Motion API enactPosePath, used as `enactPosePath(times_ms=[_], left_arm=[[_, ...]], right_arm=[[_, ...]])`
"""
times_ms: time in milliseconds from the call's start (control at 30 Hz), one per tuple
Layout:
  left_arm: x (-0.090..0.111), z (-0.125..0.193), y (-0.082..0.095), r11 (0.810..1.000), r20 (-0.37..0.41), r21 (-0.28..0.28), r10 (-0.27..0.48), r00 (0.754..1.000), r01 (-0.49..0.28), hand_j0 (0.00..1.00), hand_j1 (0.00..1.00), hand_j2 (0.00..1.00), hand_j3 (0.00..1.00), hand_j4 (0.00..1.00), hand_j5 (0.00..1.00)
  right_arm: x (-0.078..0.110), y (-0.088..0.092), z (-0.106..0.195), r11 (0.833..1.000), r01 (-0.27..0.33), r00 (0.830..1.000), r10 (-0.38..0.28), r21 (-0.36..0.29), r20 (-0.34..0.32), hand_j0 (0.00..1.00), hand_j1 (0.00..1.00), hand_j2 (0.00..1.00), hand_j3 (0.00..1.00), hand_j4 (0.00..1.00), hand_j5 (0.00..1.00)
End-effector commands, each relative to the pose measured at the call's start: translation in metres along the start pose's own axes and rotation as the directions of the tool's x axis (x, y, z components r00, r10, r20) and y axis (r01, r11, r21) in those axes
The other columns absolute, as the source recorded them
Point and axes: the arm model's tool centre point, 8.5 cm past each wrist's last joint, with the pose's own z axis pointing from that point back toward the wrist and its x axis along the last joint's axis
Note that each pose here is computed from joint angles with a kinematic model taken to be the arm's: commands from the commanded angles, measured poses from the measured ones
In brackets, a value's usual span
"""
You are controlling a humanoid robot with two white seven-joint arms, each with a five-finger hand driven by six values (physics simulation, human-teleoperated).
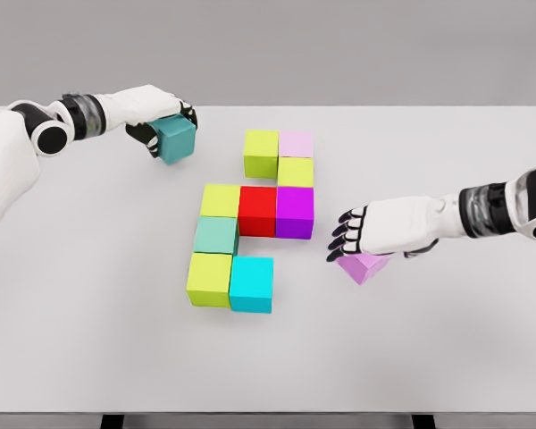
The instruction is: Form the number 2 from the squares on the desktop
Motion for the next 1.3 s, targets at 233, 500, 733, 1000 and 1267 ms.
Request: enactPosePath(times_ms=[233,500,733,1000,1267], left_arm=[[-0.007,-0.001,0.0,0.998,-0.03,0.024,0.061,0.998,-0.06,0.72,0.72,0.72,0.72,0.72,0.72],[0.0,-0.008,0.001,0.997,-0.016,0.03,0.066,0.998,-0.066,0.94,0.94,0.94,0.94,0.94,0.94],[-0.004,-0.006,-0.003,0.997,-0.028,0.027,0.076,0.997,-0.075,1.0,1.0,1.0,1.0,1.0,1.0],[-0.048,0.043,-0.006,0.999,-0.12,0.018,0.05,0.992,-0.048,1.0,1.0,1.0,1.0,1.0,1.0],[-0.052,0.046,-0.012,0.999,-0.141,-0.032,-0.002,0.99,-0.003,0.82,0.82,0.82,0.82,0.82,0.82]], right_arm=[[0.0,0.002,-0.004,1.0,-0.022,1.0,0.022,0.017,-0.005,0.79,0.79,0.79,0.79,0.79,0.79],[0.006,-0.002,-0.004,1.0,-0.029,1.0,0.029,0.003,0.007,0.75,0.75,0.75,0.75,0.75,0.75],[0.023,-0.016,-0.003,0.997,-0.065,0.997,0.066,-0.033,0.05,0.75,0.75,0.75,0.75,0.75,0.75],[0.028,-0.022,-0.007,0.997,-0.019,0.995,0.026,-0.077,0.092,0.75,0.75,0.75,0.75,0.75,0.75],[0.031,-0.023,-0.012,0.996,-0.012,0.994,0.022,-0.087,0.106,0.99,0.99,0.99,0.99,0.99,0.99]])
